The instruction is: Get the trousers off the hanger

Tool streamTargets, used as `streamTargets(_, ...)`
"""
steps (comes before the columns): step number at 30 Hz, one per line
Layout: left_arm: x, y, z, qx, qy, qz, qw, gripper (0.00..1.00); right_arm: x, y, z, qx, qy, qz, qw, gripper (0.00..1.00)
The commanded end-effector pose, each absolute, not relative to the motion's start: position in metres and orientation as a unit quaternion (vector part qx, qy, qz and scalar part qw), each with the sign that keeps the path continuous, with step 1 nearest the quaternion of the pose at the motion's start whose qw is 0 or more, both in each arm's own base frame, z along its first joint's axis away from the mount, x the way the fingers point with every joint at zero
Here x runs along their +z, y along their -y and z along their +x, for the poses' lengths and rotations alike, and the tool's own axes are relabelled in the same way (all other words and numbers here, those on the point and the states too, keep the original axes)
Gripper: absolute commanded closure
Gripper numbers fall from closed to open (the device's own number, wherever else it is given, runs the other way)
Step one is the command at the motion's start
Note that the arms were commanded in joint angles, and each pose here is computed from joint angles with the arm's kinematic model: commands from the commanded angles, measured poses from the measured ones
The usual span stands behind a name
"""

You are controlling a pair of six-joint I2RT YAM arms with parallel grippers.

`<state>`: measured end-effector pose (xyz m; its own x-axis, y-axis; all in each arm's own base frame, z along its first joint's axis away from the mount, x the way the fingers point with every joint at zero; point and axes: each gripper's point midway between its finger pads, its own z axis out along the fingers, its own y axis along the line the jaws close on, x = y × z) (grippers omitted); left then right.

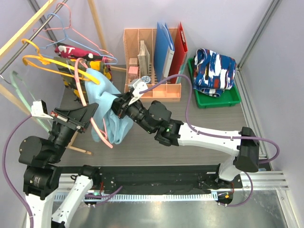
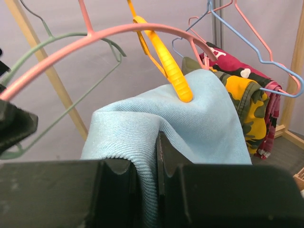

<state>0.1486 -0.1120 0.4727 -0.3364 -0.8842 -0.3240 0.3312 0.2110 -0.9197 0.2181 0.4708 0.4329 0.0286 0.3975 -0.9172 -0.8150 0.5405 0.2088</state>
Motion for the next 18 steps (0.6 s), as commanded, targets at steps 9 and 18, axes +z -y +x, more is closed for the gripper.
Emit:
streamTargets(9,0.462,0.105,0.154,-0.553,-0.581,-0.244,0.545,1.0,0.662,-0.354,0.16,0.627,-0.337,-0.038,0.702,0.99)
streamTargets(18,0.456,0.104,0.157,-0.545,-0.587,-0.252,0.542,1.0,0.726,-0.286,0.151,0.58,-0.298,-0.013,0.758,0.99)
